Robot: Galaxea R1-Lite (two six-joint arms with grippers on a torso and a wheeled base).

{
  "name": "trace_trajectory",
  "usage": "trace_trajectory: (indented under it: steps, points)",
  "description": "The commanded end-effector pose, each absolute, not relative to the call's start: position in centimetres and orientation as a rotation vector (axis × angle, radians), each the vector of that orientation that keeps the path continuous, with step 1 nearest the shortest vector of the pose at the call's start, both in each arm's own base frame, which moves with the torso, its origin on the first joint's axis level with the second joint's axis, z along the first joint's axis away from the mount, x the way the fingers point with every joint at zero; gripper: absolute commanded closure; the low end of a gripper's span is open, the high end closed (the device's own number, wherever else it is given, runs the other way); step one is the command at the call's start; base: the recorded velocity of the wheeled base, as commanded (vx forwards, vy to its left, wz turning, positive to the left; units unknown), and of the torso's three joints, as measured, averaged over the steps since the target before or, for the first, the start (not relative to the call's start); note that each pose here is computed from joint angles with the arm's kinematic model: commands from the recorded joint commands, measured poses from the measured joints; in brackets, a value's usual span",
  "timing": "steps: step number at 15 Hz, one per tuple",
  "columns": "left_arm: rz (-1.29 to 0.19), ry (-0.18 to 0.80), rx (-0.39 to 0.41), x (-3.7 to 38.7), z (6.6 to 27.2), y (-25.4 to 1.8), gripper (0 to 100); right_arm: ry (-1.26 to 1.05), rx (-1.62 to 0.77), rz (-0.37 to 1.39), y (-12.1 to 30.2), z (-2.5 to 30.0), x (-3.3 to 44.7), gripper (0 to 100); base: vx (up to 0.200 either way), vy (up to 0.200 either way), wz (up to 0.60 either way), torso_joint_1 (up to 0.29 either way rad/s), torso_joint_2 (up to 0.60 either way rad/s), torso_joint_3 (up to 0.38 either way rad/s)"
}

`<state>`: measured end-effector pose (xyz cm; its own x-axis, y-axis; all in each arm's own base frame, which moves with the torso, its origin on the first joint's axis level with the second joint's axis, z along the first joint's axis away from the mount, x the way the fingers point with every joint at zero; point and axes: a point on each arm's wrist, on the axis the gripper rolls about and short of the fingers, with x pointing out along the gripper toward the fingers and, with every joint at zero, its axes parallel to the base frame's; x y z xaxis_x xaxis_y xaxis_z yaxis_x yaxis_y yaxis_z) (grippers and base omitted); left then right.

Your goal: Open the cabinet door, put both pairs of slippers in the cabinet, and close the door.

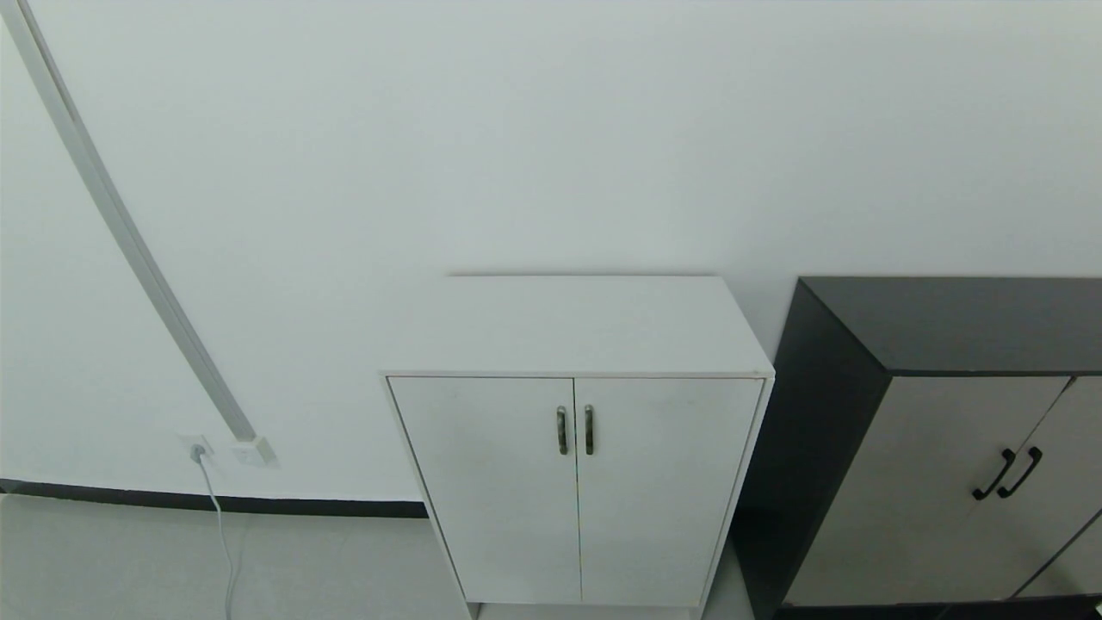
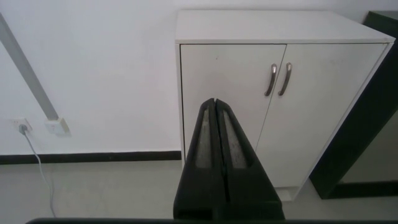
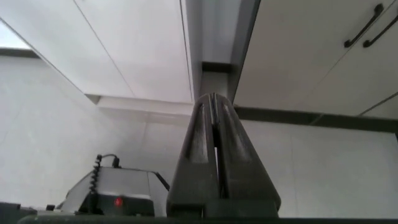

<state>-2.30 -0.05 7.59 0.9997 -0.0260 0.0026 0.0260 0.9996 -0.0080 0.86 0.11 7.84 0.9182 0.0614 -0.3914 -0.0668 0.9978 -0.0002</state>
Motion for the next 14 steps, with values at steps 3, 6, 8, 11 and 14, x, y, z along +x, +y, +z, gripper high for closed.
trace_trajectory:
  steps: [3, 6, 8, 11, 14]
  points:
    - [-0.026, -0.001, -0.009, -2.3, 7.6, -0.1, 100, 0.222, -0.005, 0.020, 0.1, 7.9, -0.6, 100, 0.000, 0.000, 0.00, 0.000, 0.00, 0.000]
    - [-0.026, -0.001, -0.009, -2.3, 7.6, -0.1, 100, 0.116, -0.008, 0.004, 0.1, 7.8, -1.4, 100, 0.000, 0.000, 0.00, 0.000, 0.00, 0.000]
    - [-0.026, -0.001, -0.009, -2.3, 7.6, -0.1, 100, 0.070, -0.010, 0.003, 0.2, 7.7, -1.7, 100, 0.000, 0.000, 0.00, 0.000, 0.00, 0.000]
    - [-0.026, -0.001, -0.009, -2.3, 7.6, -0.1, 100, 0.055, 0.000, 0.011, 0.1, 7.7, -1.8, 100, 0.000, 0.000, 0.00, 0.000, 0.00, 0.000]
    - [-0.026, -0.001, -0.009, -2.3, 7.6, -0.1, 100, 0.002, -0.003, 0.014, 0.1, 7.6, -2.3, 100, 0.000, 0.000, 0.00, 0.000, 0.00, 0.000]
